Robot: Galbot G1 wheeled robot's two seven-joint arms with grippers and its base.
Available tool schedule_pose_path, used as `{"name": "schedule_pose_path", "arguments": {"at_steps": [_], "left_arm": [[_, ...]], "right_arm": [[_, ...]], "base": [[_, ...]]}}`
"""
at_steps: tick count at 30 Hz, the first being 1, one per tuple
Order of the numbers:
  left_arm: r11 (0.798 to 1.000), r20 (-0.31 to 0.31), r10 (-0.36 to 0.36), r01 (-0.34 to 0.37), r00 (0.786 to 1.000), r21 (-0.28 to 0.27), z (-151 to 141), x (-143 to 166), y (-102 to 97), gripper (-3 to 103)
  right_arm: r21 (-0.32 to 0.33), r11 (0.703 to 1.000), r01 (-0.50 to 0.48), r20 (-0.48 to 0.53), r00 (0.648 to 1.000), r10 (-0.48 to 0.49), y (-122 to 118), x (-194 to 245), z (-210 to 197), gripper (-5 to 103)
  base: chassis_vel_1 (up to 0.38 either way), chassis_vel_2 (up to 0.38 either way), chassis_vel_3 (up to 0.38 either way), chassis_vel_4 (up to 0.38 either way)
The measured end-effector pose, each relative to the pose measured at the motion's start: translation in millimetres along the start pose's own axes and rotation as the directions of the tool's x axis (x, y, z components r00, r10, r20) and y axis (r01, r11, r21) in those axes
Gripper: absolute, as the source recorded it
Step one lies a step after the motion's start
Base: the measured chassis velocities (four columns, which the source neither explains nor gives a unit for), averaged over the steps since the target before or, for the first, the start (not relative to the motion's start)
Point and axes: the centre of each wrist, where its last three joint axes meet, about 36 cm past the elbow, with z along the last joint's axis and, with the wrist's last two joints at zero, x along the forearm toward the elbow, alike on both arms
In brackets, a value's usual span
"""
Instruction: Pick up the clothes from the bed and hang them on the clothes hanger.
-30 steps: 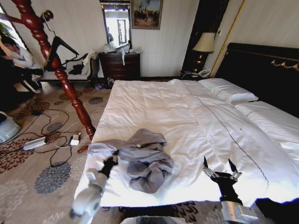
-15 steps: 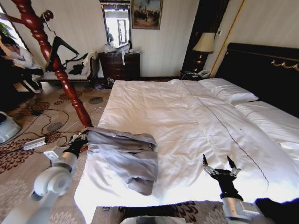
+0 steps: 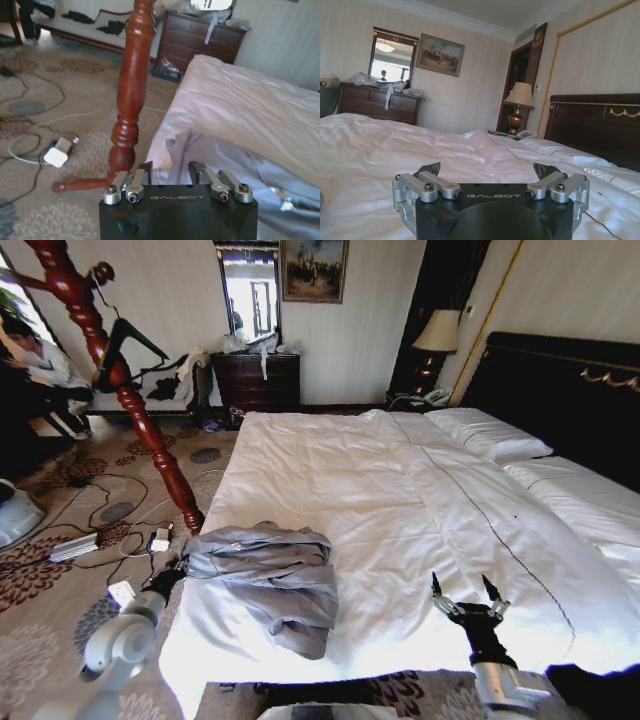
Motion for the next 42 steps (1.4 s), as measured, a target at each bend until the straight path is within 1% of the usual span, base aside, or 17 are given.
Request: {"name": "schedule_pose_path", "arguments": {"at_steps": [2,5,6,9,10,11,12,14,16,21,23,24,27,31,32,36,42], "left_arm": [[1.0,0.012,-0.005,0.005,1.0,-0.007,-1,1,0.7,45],[1.0,0.038,0.016,-0.016,0.999,-0.011,-12,14,-1.9,61],[1.0,0.038,0.016,-0.016,0.999,-0.011,-12,14,-1.9,61],[0.997,0.045,0.008,-0.005,0.999,-0.072,-18,21,0.1,78],[0.99,0.033,-0.031,0.035,0.999,-0.135,-18,20,3.4,83],[0.99,0.033,-0.031,0.035,0.999,-0.135,-18,20,3.4,83],[0.983,0.024,-0.058,0.061,0.998,-0.174,-15,21,5.7,83],[0.98,-0.003,-0.054,0.052,0.999,-0.193,-9,27,5.5,94],[0.982,-0.033,-0.028,0.021,0.999,-0.186,-2,36,2.0,98],[0.986,-0.118,0.056,-0.074,0.991,-0.149,29,63,-3.7,100],[0.987,-0.164,0.1,-0.119,0.981,-0.109,47,72,-2.2,100],[0.987,-0.164,0.1,-0.119,0.981,-0.109,47,72,-2.2,100],[0.987,-0.187,0.143,-0.153,0.972,-0.04,63,69,3.4,100],[0.982,-0.155,0.188,-0.185,0.97,0.034,69,54,11.8,100],[0.982,-0.155,0.188,-0.185,0.97,0.034,69,54,11.8,100],[0.964,-0.099,0.247,-0.234,0.964,0.129,73,37,24.4,100],[0.957,-0.093,0.246,-0.227,0.965,0.18,84,25,40.6,100]], "right_arm": [[0.0,1.0,-0.001,0.0,1.0,0.001,0,0,0,100],[-0.001,1.0,0.0,0.002,1.0,0.0,0,-2,1,100],[-0.001,1.0,0.0,0.002,1.0,0.0,0,-2,1,100],[-0.001,1.0,-0.002,0.004,1.0,0.002,-1,-3,2,100],[-0.006,1.0,-0.007,0.003,1.0,0.008,0,-3,2,100],[-0.006,1.0,-0.007,0.003,1.0,0.008,0,-3,2,100],[-0.009,1.0,-0.011,0.002,1.0,0.011,1,-2,1,100],[-0.011,1.0,-0.014,0.002,1.0,0.014,1,-1,1,100],[-0.011,1.0,-0.014,0.003,1.0,0.014,2,-1,1,100],[-0.013,1.0,-0.019,0.006,1.0,0.019,3,0,1,100],[-0.013,1.0,-0.019,0.007,1.0,0.019,3,-1,1,100],[-0.013,1.0,-0.019,0.007,1.0,0.019,3,-1,1,100],[-0.005,1.0,-0.017,0.008,1.0,0.017,2,1,1,100],[0.004,1.0,-0.021,0.008,1.0,0.021,-1,3,2,100],[0.004,1.0,-0.021,0.008,1.0,0.021,-1,3,2,100],[0.0,1.0,-0.024,0.007,1.0,0.024,-3,4,1,100],[-0.008,1.0,-0.027,0.006,1.0,0.027,-5,3,-2,100]], "base": [[0.0,0.0,0.0,0.0],[0.0,0.0,0.0,0.0],[0.0,0.0,0.0,0.0],[0.0,0.0,0.0,0.0],[0.0,0.0,0.0,0.0],[0.0,0.0,0.0,0.0],[0.0,0.0,0.0,0.0],[0.0,0.0,0.0,0.0],[0.0,0.0,0.0,0.0],[0.0,0.0,0.0,0.0],[0.0,0.0,0.0,0.0],[0.0,0.0,0.0,0.0],[0.0,0.0,0.0,0.0],[0.0,0.0,0.0,0.0],[0.0,0.0,0.0,0.0],[0.0,0.0,0.0,0.0],[0.0,0.0,0.0,0.0]]}}
